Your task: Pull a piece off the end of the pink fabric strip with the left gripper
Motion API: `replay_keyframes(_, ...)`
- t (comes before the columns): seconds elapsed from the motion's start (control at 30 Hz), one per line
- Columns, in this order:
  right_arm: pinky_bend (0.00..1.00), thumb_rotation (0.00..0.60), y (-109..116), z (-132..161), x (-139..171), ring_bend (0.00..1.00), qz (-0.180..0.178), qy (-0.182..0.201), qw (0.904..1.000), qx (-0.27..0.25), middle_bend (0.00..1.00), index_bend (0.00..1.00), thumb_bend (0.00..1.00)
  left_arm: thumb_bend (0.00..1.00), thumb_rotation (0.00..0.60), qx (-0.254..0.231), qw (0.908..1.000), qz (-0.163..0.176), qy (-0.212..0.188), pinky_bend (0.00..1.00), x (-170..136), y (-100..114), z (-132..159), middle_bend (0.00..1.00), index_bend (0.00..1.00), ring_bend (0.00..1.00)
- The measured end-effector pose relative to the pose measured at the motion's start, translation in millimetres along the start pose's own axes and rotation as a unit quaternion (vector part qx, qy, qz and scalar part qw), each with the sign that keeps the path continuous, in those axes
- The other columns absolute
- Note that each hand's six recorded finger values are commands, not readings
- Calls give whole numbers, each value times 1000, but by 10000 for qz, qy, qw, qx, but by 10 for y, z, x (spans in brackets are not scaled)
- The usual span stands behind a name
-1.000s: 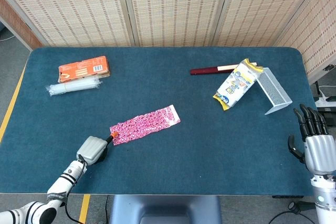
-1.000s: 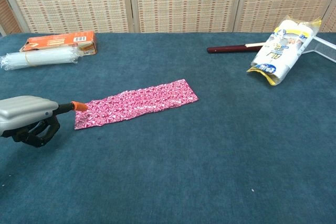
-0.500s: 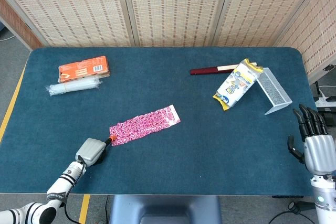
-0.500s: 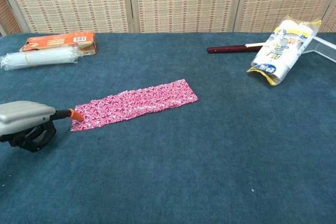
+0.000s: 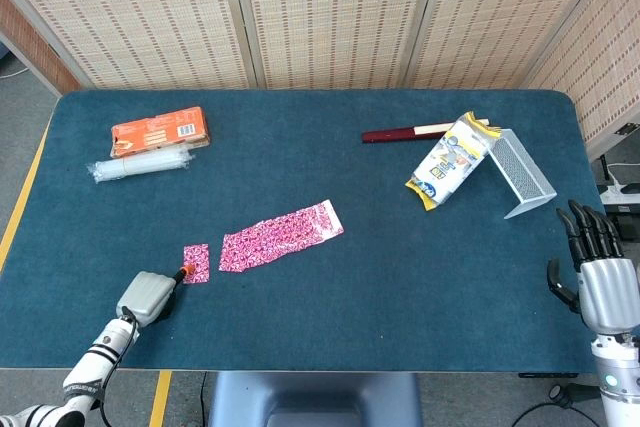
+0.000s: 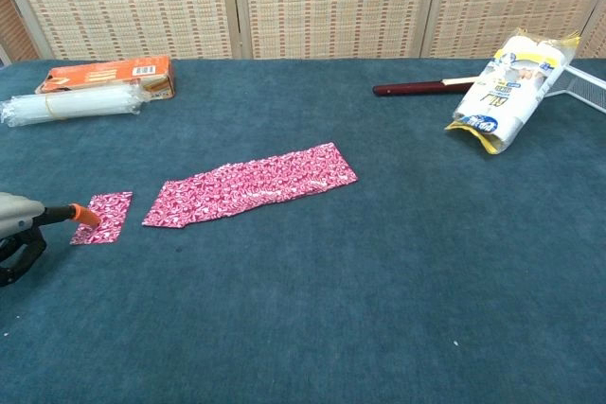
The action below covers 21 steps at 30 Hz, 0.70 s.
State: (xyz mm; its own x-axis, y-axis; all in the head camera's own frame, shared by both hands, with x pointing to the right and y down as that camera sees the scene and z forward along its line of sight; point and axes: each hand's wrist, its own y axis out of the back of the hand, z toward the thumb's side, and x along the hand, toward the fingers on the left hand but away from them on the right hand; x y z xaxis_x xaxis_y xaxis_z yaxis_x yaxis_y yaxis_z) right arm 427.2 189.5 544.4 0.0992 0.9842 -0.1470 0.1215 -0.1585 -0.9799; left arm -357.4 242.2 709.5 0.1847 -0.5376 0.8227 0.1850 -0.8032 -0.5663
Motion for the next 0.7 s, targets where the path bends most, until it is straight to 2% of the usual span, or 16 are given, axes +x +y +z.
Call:
replay_keyframes(0.2,100,600,-10,3,3,0,13,4,10000,6,0,0,576,792,600,34,9997,-51,229,775,-162,-58,-178,719,274,747)
replay_keyframes(0.4,104,600,-24,10,6,0,38,13,10000,23,0,0,575,794,600,55,9987,116,486,776,-279,-2,-300,719,341,747)
replay_keyframes(0.5,105,600,-27,11,6,0,38,7,10000,29,0,0,576,794,600,11,9981,297,531,776,-307,72,-305,719,247,748)
replay_keyframes(0.6,105,600,-32,14,7,0,45,12,10000,36,0,0,575,793,600,-20,9978,500,428,776,-293,148,-247,719,72,748)
replay_keyframes(0.7,105,600,-39,14,5,0,62,15,10000,40,0,0,575,794,600,-43,9972,709,220,776,-233,216,-121,719,5,749)
